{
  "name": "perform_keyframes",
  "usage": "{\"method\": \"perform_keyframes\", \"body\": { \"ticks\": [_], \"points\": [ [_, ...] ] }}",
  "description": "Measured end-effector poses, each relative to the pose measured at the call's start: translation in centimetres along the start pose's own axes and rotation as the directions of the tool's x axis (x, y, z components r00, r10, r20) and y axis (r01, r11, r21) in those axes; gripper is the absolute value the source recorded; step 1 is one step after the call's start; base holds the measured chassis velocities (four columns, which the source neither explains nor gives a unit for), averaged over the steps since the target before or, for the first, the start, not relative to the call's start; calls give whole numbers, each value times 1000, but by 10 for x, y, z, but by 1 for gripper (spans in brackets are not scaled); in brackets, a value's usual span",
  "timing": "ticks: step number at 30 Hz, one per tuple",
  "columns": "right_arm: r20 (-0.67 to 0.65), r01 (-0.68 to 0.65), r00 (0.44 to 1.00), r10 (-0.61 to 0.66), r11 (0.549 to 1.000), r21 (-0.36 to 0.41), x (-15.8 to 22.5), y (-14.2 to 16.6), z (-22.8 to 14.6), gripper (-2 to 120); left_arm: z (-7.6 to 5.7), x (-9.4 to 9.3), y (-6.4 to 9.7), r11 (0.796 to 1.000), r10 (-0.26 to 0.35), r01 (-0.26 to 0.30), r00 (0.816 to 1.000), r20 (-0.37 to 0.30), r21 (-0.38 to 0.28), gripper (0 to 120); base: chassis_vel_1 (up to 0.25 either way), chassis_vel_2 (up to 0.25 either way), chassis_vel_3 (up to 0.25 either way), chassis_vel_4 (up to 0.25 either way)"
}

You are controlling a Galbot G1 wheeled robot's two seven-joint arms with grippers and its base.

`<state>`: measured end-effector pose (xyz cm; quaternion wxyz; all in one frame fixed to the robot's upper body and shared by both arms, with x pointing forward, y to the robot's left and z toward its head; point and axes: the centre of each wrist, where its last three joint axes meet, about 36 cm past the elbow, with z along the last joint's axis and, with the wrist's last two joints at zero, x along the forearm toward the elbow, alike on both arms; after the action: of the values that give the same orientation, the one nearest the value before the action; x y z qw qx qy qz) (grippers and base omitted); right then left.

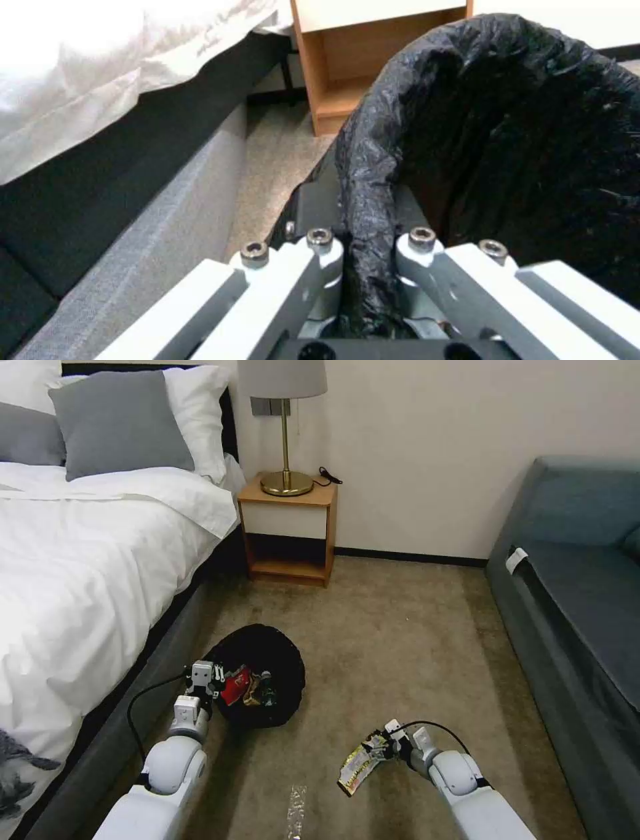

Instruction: Pick up the trash bin, then pick up the garbage on the floor and place it into the trash bin.

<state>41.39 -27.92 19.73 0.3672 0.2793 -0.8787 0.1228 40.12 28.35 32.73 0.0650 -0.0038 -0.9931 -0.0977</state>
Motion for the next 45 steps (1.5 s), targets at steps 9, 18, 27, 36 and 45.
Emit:
{"method": "perform_keyframes", "body": {
  "ticks": [9, 18, 27, 36, 45],
  "points": [
    [-17, 4, 1000, -4, 1000, 4, -7, 2, 6, 100, 1, -3, -1, 1000, 2, -2, 1000, -3, 2, 4, 0, 0, 0, 0],
    [-41, 7, 999, -6, 1000, 12, -13, -1, 12, 100, 0, -8, -3, 1000, 10, -10, 1000, -1, 13, 4, 0, 0, 0, 0],
    [-50, 25, 998, -24, 1000, 18, -16, -5, 18, 86, -1, -13, -8, 1000, 16, -16, 1000, -5, 18, 4, 0, 0, 0, 0],
    [-49, 36, 998, -35, 999, 29, -16, -6, 20, 57, 2, -15, -14, 1000, 18, -18, 1000, -11, 22, 4, 0, 0, 0, 0],
    [-49, 20, 999, -19, 999, 32, -9, -16, 23, 21, 3, -16, -17, 999, 19, -19, 1000, -10, 26, 4, 0, 0, 0, 0]
  ]
}}
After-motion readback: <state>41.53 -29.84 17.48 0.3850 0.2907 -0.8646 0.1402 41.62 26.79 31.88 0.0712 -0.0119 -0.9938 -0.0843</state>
